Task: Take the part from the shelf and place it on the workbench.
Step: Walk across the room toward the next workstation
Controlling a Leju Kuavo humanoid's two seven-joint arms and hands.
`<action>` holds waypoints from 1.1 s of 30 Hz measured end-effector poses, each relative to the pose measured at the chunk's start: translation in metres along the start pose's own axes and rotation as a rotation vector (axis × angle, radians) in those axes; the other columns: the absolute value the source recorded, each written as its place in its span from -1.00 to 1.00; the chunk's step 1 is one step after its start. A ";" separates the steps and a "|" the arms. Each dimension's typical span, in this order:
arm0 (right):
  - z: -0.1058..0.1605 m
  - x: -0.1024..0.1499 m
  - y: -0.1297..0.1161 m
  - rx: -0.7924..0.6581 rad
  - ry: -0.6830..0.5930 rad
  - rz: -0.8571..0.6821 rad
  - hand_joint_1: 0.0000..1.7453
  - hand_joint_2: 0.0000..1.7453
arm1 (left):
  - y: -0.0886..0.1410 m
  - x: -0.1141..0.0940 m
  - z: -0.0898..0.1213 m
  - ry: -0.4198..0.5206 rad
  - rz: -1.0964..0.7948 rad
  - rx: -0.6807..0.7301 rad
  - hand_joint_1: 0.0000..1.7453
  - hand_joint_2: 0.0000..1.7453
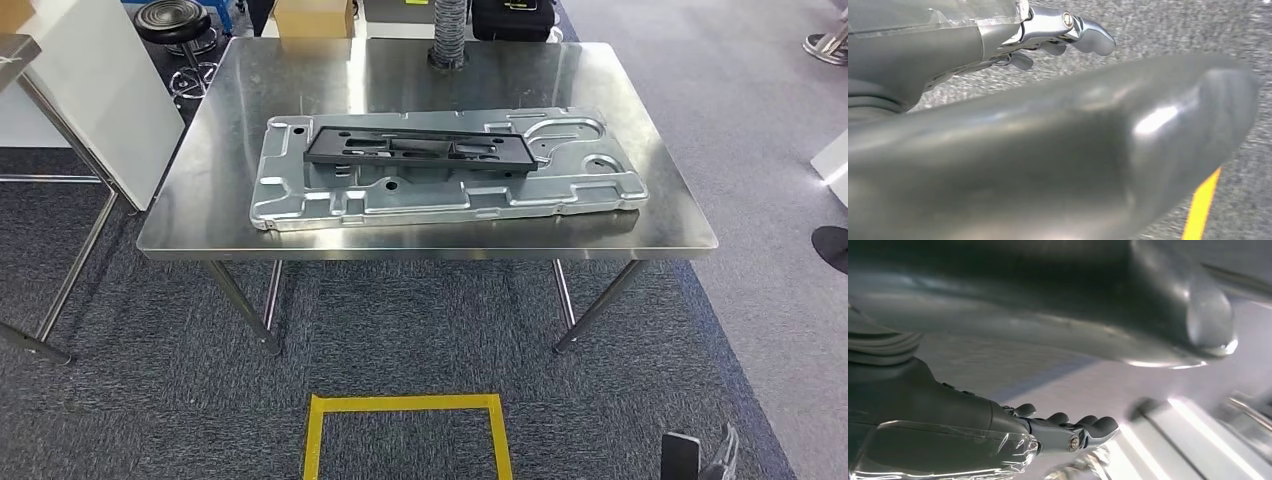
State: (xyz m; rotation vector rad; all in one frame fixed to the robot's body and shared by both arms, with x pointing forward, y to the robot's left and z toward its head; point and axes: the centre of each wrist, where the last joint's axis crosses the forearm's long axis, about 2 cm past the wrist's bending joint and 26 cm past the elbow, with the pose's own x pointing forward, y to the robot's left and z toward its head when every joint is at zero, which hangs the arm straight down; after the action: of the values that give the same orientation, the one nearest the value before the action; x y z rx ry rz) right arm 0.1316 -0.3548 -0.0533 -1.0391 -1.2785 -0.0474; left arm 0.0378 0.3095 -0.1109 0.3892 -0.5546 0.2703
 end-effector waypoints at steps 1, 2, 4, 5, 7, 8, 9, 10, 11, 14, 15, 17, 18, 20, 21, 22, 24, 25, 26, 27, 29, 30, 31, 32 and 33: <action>0.006 -0.007 0.002 0.025 0.034 0.015 -1.00 -1.00 | 0.000 0.000 0.000 0.000 -0.001 0.000 -1.00 -1.00; 0.012 -0.013 0.003 0.050 0.068 0.027 -1.00 -1.00 | 0.000 0.000 0.000 0.000 -0.002 -0.001 -1.00 -1.00; 0.022 -0.023 0.006 0.101 0.131 0.035 -1.00 -1.00 | -0.001 0.000 0.000 -0.001 -0.003 -0.003 -1.00 -1.00; 0.027 -0.026 0.007 0.127 0.158 0.033 -1.00 -1.00 | -0.001 0.000 0.001 -0.002 -0.003 -0.005 -1.00 -1.00; 0.038 -0.033 0.009 0.191 0.219 0.043 -1.00 -1.00 | -0.002 0.000 0.001 -0.005 0.000 -0.007 -1.00 -1.00; 0.045 -0.036 0.010 0.227 0.253 0.059 -1.00 -1.00 | -0.002 0.000 0.001 -0.006 0.002 -0.007 -1.00 -1.00; 0.053 -0.038 0.011 0.266 0.294 0.080 -1.00 -1.00 | -0.002 0.000 0.001 -0.007 0.003 -0.007 -1.00 -1.00; 0.060 -0.040 0.012 0.301 0.329 0.101 -1.00 -1.00 | -0.002 -0.001 0.001 -0.006 0.004 -0.008 -1.00 -1.00; 0.067 -0.041 0.012 0.333 0.363 0.120 -1.00 -1.00 | -0.002 -0.001 0.001 -0.006 0.005 -0.008 -1.00 -1.00; 0.084 -0.043 0.015 0.415 0.450 0.166 -1.00 -1.00 | -0.002 -0.002 0.002 -0.008 0.008 -0.011 -1.00 -1.00; 0.088 -0.043 0.016 0.441 0.481 0.179 -1.00 -1.00 | -0.002 -0.002 0.002 -0.009 0.008 -0.012 -1.00 -1.00; 0.095 -0.044 0.017 0.493 0.545 0.198 -1.00 -1.00 | -0.002 -0.002 0.002 -0.010 0.005 -0.015 -1.00 -1.00; 0.098 -0.044 0.017 0.526 0.590 0.200 -1.00 -1.00 | -0.002 -0.002 0.002 -0.012 0.003 -0.019 -1.00 -1.00; 0.103 -0.044 0.020 0.619 0.718 0.187 -1.00 -1.00 | -0.001 0.000 0.000 -0.019 -0.005 -0.035 -1.00 -1.00; 0.105 -0.044 0.021 0.673 0.800 0.180 -1.00 -1.00 | 0.000 0.001 -0.001 -0.024 -0.011 -0.046 -1.00 -1.00; 0.107 -0.043 0.022 0.722 0.871 0.177 -1.00 -1.00 | 0.001 0.002 -0.002 -0.027 -0.017 -0.055 -1.00 -1.00; 0.109 -0.044 0.023 0.787 0.970 0.182 -1.00 -1.00 | 0.003 0.002 -0.003 -0.028 -0.026 -0.064 -1.00 -1.00; 0.111 -0.044 0.023 0.807 1.000 0.186 -1.00 -1.00 | 0.004 0.003 -0.003 -0.028 -0.029 -0.065 -1.00 -1.00; 0.112 -0.044 0.023 0.824 1.026 0.190 -1.00 -1.00 | 0.005 0.004 -0.004 -0.028 -0.031 -0.066 -1.00 -1.00; 0.114 -0.044 0.023 0.841 1.048 0.195 -1.00 -1.00 | 0.005 0.004 -0.005 -0.026 -0.033 -0.067 -1.00 -1.00; 0.114 -0.044 0.023 0.863 1.065 0.199 -1.00 -1.00 | 0.006 0.005 -0.005 -0.022 -0.037 -0.065 -1.00 -1.00; 0.113 -0.045 0.023 0.872 1.067 0.199 -1.00 -1.00 | 0.006 0.005 -0.005 -0.018 -0.038 -0.063 -1.00 -1.00; 0.113 -0.045 0.023 0.879 1.067 0.199 -1.00 -1.00 | 0.006 0.005 -0.005 -0.015 -0.039 -0.061 -1.00 -1.00; 0.113 -0.045 0.023 0.886 1.067 0.199 -1.00 -1.00 | 0.006 0.005 -0.005 -0.013 -0.040 -0.059 -1.00 -1.00; 0.112 -0.044 0.023 0.892 1.065 0.199 -1.00 -1.00 | 0.006 0.005 -0.005 -0.011 -0.040 -0.059 -1.00 -1.00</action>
State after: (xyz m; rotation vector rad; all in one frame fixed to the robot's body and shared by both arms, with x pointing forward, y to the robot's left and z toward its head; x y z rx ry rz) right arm 0.0439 -0.2905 -0.1110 -0.2336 -0.1371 0.1059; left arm 0.0418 0.3181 -0.1104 0.3447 -0.5633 0.2127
